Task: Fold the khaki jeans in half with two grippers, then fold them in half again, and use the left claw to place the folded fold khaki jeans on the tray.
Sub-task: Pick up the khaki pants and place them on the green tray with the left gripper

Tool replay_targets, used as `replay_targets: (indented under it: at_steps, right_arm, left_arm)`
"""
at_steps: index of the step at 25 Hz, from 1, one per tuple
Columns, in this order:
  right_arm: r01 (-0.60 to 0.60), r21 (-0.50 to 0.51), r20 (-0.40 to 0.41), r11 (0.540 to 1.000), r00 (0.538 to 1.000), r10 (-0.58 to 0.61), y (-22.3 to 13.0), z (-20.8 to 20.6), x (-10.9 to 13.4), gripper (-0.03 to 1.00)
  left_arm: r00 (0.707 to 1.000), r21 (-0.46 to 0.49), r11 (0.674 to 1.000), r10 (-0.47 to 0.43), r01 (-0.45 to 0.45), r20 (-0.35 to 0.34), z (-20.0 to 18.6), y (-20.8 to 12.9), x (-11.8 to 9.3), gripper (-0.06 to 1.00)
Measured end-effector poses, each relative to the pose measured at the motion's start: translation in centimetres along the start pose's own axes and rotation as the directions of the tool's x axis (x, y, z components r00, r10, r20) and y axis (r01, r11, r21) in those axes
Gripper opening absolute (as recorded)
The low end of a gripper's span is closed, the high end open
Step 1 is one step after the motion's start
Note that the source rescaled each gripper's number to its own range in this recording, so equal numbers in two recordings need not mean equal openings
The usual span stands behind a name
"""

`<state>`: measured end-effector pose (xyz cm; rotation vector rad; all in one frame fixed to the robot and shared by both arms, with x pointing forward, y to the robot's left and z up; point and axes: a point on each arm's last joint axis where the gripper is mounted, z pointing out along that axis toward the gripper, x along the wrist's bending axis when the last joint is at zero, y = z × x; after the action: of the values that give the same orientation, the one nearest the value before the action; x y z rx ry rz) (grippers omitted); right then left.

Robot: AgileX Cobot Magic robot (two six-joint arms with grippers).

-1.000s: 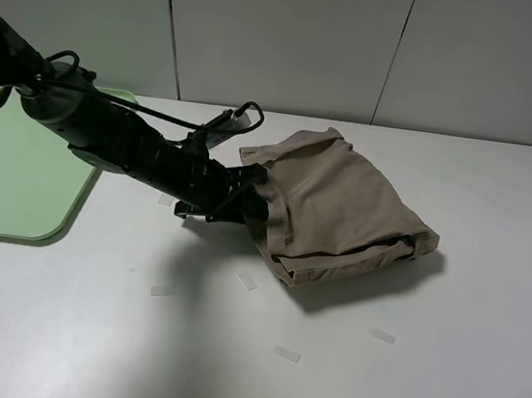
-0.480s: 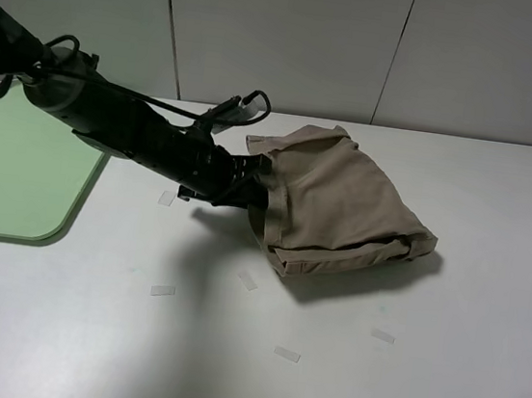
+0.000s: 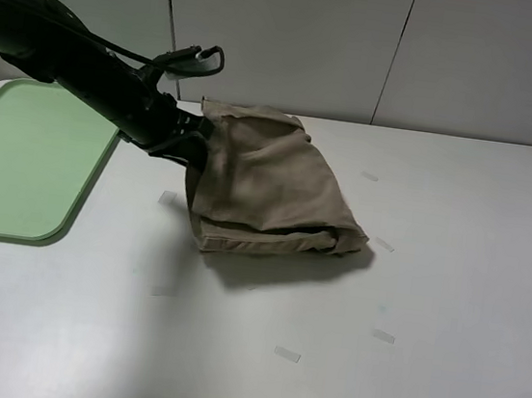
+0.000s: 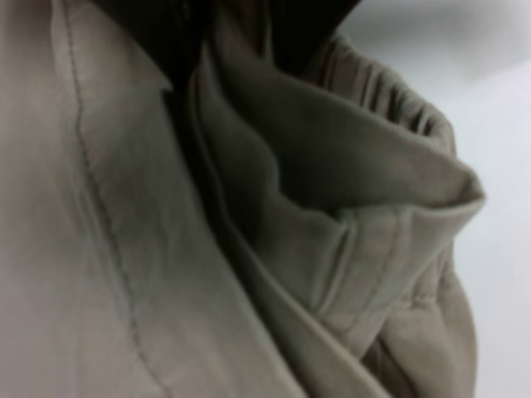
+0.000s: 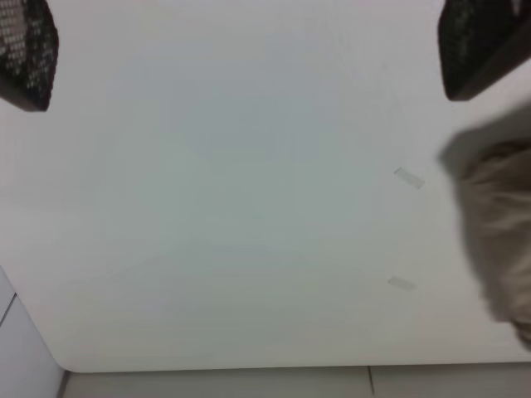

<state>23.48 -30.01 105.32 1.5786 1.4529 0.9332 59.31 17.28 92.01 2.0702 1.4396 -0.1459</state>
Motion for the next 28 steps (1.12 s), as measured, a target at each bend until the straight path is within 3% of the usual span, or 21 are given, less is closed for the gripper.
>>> replay_targets:
  at_steps: [8,12,15,21,28]
  right_arm:
    - [0.000,0.000,0.000,1.000,1.000,0.000,0.0,0.0,0.0,1.00]
    - [0.000,0.000,0.000,1.000,1.000,0.000,0.0,0.0,0.0,1.00]
    - [0.000,0.000,0.000,1.000,1.000,0.000,0.0,0.0,0.0,1.00]
    - [0.000,0.000,0.000,1.000,1.000,0.000,0.0,0.0,0.0,1.00]
    - [0.000,0.000,0.000,1.000,1.000,0.000,0.0,0.0,0.0,1.00]
  left_arm:
    - [0.987,0.134,0.989,-0.042,0.063,-0.155,-4.5,-0.5,4.7,0.00]
    - [0.950,0.143,0.983,-0.064,0.112,-0.306,-7.3,-0.3,7.2,0.00]
    - [0.923,0.164,0.980,-0.038,0.109,-0.382,-8.9,-0.3,8.9,0.00]
    - [0.905,0.186,0.976,-0.025,0.114,-0.424,-10.1,-0.8,10.5,0.00]
    - [0.910,0.134,0.985,-0.046,0.111,-0.411,-9.9,-0.3,10.2,0.00]
